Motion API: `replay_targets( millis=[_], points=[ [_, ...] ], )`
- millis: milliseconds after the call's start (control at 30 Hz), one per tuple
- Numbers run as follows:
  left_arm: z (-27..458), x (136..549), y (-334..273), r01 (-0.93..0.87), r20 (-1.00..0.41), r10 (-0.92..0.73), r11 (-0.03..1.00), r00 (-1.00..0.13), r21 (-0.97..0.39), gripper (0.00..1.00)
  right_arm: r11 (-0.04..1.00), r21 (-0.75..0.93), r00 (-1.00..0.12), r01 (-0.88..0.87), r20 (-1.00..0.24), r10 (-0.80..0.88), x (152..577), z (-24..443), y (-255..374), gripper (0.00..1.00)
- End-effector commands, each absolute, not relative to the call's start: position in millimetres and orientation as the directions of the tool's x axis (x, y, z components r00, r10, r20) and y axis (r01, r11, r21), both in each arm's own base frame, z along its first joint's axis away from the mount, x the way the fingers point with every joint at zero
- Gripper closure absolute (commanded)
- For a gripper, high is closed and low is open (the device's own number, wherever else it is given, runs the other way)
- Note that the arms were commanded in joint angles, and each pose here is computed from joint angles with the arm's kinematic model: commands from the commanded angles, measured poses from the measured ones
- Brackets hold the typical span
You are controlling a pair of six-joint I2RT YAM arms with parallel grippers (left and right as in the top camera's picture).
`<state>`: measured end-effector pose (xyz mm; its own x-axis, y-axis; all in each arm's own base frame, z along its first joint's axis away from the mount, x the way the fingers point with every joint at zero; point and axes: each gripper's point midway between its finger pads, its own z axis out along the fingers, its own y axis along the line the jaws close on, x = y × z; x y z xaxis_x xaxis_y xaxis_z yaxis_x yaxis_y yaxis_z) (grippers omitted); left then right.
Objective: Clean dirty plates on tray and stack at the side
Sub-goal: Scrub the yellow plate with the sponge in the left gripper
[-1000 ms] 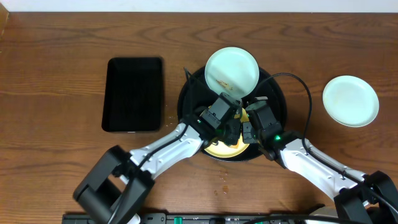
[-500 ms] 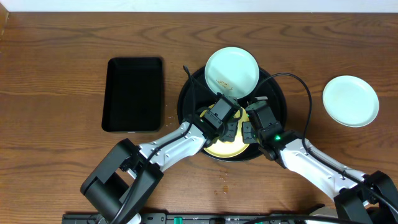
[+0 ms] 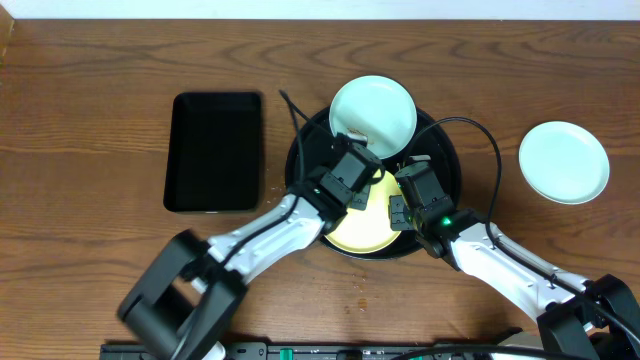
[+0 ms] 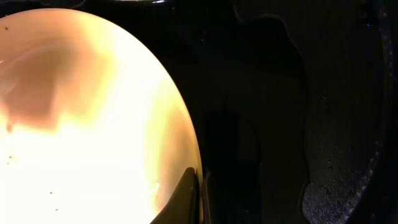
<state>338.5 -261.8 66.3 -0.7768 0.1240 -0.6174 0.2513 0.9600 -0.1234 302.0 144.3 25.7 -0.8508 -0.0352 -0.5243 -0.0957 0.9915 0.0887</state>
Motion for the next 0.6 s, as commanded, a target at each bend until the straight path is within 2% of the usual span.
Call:
replay_targets(
  millis=[0,100,233,400,567],
  points=[
    [98,326,-285,0.287,-0.602,0.053,0.910,-0.797,-0.298,0.92,0.994,0.079,-0.854,-0.080,-0.519,-0.027,304,23,137,0.99],
    [88,308,-301,0.295,-0.518,0.053,0.868,-0.854,-0.399,0.93,0.994,0.079,-0.854,-0.080,-0.520,-0.027,304,23,137,0.99],
    [61,302,-298,0.229,-0.446,0.026,0.884,-0.894,-0.407,0.92,0.994,0.079,-0.854,-0.080,-0.520,-0.027,304,23,137,0.99],
    [35,290,-312,0.241,-0.364,0.067,0.857,-0.929,-0.455,0.92,0.994,0.079,-0.854,-0.080,-0.520,-0.027,304,23,137,0.99],
    [20,291,-309,0.226,-0.355,0.068,0.876,-0.932,-0.427,0.93,0.994,0.080,-0.853,-0.080,-0.520,-0.027,304,23,137,0.99]
  ],
)
